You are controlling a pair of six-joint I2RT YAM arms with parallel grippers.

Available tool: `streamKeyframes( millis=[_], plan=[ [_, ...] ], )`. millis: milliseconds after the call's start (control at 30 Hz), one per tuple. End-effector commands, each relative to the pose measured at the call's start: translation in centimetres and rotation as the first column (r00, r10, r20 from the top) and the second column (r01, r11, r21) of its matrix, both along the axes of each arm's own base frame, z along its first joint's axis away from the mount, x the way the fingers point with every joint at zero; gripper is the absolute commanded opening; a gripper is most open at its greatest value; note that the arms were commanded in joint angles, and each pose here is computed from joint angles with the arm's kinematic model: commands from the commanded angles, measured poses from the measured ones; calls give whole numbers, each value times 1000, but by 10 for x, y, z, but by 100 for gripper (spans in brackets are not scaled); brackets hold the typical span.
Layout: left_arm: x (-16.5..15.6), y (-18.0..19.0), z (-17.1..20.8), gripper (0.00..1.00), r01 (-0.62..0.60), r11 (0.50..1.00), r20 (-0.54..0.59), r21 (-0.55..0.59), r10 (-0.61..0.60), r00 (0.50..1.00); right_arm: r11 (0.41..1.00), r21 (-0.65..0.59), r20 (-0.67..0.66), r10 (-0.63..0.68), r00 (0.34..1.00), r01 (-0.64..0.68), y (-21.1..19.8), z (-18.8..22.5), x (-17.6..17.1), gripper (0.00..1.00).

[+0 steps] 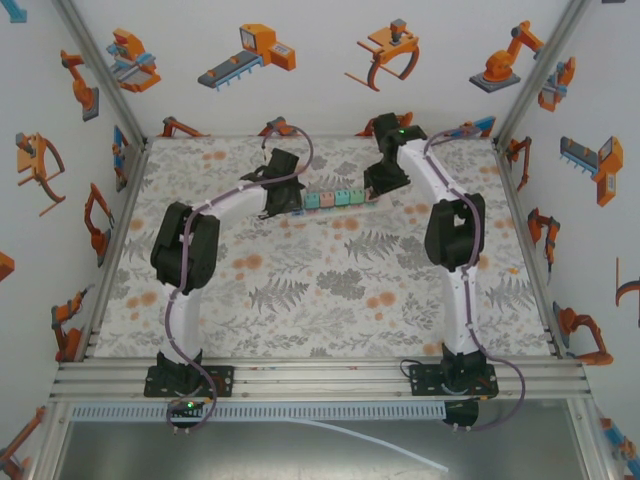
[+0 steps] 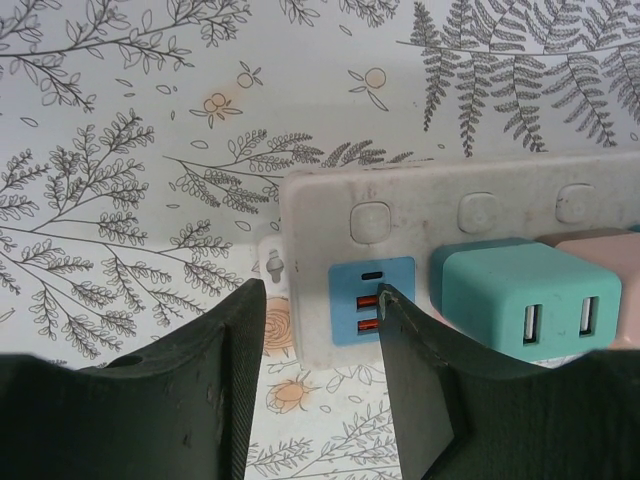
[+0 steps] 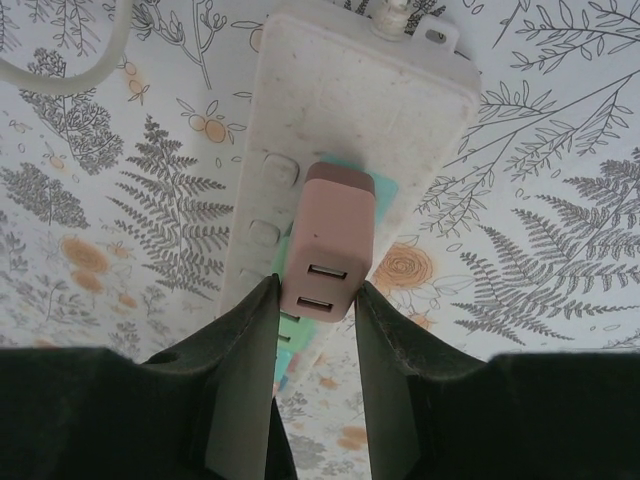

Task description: Pull the plug off the socket

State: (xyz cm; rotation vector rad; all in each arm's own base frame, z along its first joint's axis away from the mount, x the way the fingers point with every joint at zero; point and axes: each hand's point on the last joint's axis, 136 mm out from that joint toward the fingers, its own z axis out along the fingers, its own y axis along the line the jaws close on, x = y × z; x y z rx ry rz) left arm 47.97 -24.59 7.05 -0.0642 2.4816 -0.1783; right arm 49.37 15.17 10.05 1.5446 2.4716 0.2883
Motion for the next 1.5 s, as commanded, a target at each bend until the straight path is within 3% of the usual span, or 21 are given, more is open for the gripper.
streamKeyframes(
  millis=[0, 300, 567, 733, 933, 1033, 1100, 1167, 1300, 1467],
  plan=[
    [-40, 55, -100, 48, 5, 958, -218, 288, 61, 974, 998, 68, 77, -7, 997, 2, 5, 45, -2, 0],
    [-34, 50, -92, 48, 19, 963, -197, 268, 35, 980, 997, 77, 92, 4, 996, -11, 2, 53, -6, 0],
    [-26, 36, -72, 54, 37, 981, -162, 192, -5, 987, 991, 25, 274, 121, 954, -133, -2, 107, -2, 0],
    [-18, 27, -35, 72, 37, 994, -97, 106, -27, 995, 963, 49, 482, 211, 851, -266, 13, 141, -1, 0],
    [-10, 26, 39, 89, 38, 999, 34, -10, -38, 999, 895, -56, 698, 351, 624, -442, 24, 187, -22, 0],
    [-12, 32, 85, 94, 44, 996, 115, -80, -34, 993, 788, -130, 802, 440, 404, -602, 47, 212, -45, 0],
    [-16, 40, 117, 96, 54, 988, 166, -143, -30, 986, 672, -169, 856, 463, 231, -721, 69, 221, -69, 0],
    [-21, 49, 143, 99, 75, 974, 205, -213, -30, 978, 573, -177, 871, 470, 144, -801, 84, 217, -89, 0],
    [-38, 70, 187, 97, 125, 947, 288, -297, -36, 957, 380, -160, 859, 508, 60, -911, 114, 191, -127, 0],
    [-62, 96, 216, 97, 147, 975, 372, -168, -76, 925, 199, -163, 711, 702, 25, -966, 164, 123, -161, 0]
  ],
)
